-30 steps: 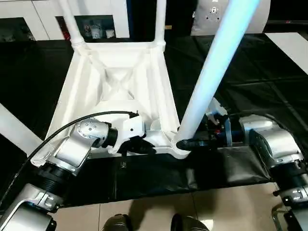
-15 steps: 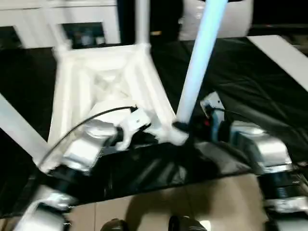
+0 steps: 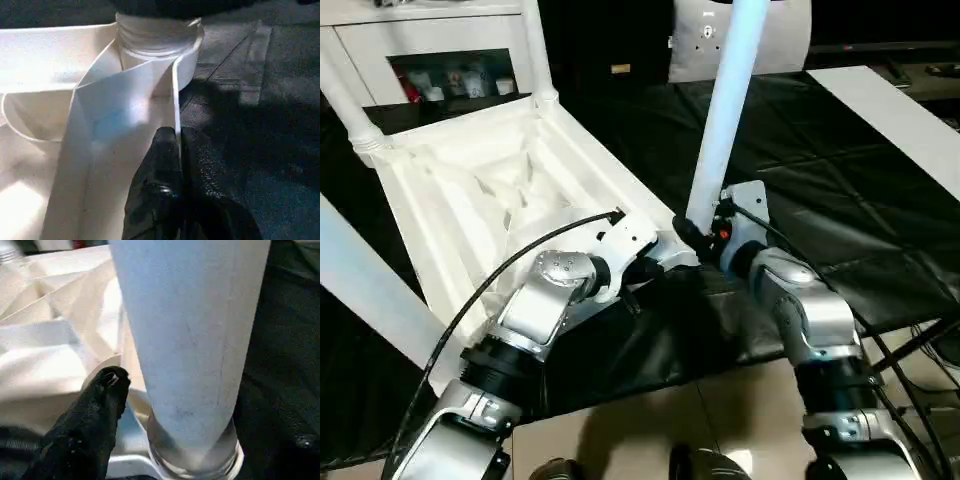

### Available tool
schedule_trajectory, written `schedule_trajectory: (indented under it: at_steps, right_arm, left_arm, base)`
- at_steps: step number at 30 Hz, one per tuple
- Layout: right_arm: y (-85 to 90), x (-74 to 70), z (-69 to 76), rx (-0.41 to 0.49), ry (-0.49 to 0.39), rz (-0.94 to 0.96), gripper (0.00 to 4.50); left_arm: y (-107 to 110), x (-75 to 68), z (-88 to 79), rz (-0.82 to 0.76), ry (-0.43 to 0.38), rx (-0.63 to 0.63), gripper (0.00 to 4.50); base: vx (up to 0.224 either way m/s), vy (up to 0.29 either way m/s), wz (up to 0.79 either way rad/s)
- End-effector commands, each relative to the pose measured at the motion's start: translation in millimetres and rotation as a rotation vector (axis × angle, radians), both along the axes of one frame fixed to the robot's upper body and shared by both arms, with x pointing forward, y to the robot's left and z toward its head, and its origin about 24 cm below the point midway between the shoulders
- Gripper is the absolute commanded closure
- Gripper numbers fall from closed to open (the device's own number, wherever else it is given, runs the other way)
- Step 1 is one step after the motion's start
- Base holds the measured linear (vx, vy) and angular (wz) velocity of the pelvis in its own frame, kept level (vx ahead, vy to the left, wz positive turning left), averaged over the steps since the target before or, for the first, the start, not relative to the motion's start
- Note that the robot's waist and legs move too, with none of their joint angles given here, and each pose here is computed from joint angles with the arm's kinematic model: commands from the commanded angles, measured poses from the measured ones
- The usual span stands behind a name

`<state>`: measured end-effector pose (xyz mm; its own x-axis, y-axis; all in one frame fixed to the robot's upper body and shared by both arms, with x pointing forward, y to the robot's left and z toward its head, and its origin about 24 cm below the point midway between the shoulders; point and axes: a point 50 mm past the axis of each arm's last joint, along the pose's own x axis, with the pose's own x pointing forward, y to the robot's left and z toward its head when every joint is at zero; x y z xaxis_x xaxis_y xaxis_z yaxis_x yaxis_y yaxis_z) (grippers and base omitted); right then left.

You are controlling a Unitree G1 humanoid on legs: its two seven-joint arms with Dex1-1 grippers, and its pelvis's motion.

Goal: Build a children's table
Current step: Rotate leg to tighten

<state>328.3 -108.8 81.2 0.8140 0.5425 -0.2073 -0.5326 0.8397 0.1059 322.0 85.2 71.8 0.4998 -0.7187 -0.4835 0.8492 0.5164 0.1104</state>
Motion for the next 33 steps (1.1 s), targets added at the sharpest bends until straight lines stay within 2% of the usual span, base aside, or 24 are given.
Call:
schedule_trajectory:
  at_steps: [1,2,4,6,8,10,15,17,20,23,29,33]
  right_arm:
    - [13.0,-9.2,0.6,0.014,-0.017,0.185,0.82]
    - [-2.2,-10.0,4.9,0.000,-0.036,0.241,0.78]
    - [-8.6,-10.7,6.4,-0.009,-0.042,0.273,0.75]
    - [-18.2,-12.2,8.4,-0.045,-0.051,0.328,0.44]
    - [-23.4,-12.9,9.4,-0.069,-0.054,0.357,0.33]
    - [-39.4,-15.5,12.1,-0.164,-0.062,0.474,0.33]
    - [-52.1,-24.0,14.0,-0.191,-0.043,0.660,0.33]
    - [-56.5,-25.3,13.7,-0.189,-0.024,0.721,0.50]
    - [-59.2,-26.8,13.5,-0.189,-0.005,0.803,0.78]
    - [-59.0,-26.8,13.0,-0.191,-0.005,0.839,0.88]
    - [-52.3,-26.5,8.1,-0.183,0.018,0.905,1.55]
    - [-49.4,-25.2,6.3,-0.156,0.029,0.931,1.78]
  left_arm:
    - [-5.4,-3.3,11.6,-0.127,-0.055,-0.018,4.50]
    - [1.9,-9.8,9.0,-0.212,-0.048,-0.005,4.50]
    - [5.0,-12.5,7.5,-0.252,-0.048,0.001,4.50]
    - [9.9,-15.3,5.9,-0.301,-0.045,0.010,4.50]
    - [12.5,-17.0,5.3,-0.329,-0.043,0.014,4.50]
    - [24.4,-22.7,1.9,-0.429,-0.017,0.071,4.50]
    - [34.6,-25.3,2.5,-0.532,0.000,0.105,4.50]
    - [37.1,-23.7,4.9,-0.559,-0.010,0.112,4.50]
    - [40.0,-22.0,7.0,-0.595,-0.012,0.118,4.50]
    - [41.6,-21.9,7.1,-0.612,-0.008,0.125,4.50]
    - [42.2,-21.8,6.7,-0.635,-0.005,0.132,4.50]
    - [42.3,-21.0,6.0,-0.642,-0.003,0.127,4.50]
  base:
    - [0.000,0.000,0.00]
    - [0.000,0.000,0.00]
    - [0.000,0.000,0.00]
    - [0.000,0.000,0.00]
    - [0.000,0.000,0.00]
    - [0.000,0.000,0.00]
    - [0.000,0.000,0.00]
    - [0.000,0.000,0.00]
    - [0.000,0.000,0.00]
    - [0.000,0.000,0.00]
    - [0.000,0.000,0.00]
    - [0.000,0.000,0.00]
